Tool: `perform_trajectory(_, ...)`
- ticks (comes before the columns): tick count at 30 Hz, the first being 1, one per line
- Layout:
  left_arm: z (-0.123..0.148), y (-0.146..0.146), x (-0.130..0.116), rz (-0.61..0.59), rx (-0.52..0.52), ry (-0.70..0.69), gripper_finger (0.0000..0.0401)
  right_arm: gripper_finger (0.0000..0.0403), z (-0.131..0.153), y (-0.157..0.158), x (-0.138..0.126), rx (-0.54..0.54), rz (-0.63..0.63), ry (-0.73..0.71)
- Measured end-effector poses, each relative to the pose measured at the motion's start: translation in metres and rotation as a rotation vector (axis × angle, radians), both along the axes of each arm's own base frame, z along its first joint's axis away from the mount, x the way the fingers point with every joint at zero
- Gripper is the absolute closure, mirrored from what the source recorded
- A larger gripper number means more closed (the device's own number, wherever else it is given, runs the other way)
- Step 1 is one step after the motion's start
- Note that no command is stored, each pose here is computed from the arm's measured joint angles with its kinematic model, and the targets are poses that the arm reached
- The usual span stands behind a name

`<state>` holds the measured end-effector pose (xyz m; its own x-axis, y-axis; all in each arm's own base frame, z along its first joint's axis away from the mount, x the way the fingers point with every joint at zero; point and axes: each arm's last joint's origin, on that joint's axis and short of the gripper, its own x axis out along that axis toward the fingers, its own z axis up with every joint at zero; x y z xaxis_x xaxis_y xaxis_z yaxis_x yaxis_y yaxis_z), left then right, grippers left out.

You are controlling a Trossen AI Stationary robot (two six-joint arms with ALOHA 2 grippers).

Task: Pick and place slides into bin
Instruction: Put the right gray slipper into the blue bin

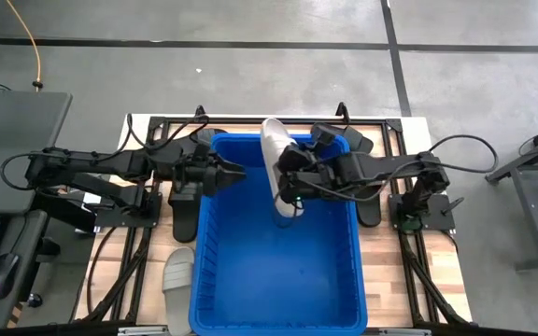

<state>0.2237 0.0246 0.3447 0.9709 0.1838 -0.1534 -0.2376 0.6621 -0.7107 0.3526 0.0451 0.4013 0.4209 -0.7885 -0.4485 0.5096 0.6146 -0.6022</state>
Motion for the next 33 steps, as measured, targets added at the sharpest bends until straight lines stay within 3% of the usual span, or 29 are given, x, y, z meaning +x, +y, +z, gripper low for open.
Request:
perform_trajectory(8,0.0,0.003,0.0,0.101,-0.019,-0.007,0.0146,0.0403,-0.002,-0.01,0.019,-0.067,-0.037,-0.062)
perform_trajectory(18,-0.011,0.005,0.01,0.182,-0.176,0.005,0.0146,0.0403,0.004,-0.024,0.031,-0.08,-0.007,-0.09)
perform_trajectory(33,-0.017,0.003,0.014,0.087,-0.23,0.045,0.0146,0.0403,-0.023,-0.03,0.047,-0.039,0.003,0.012)
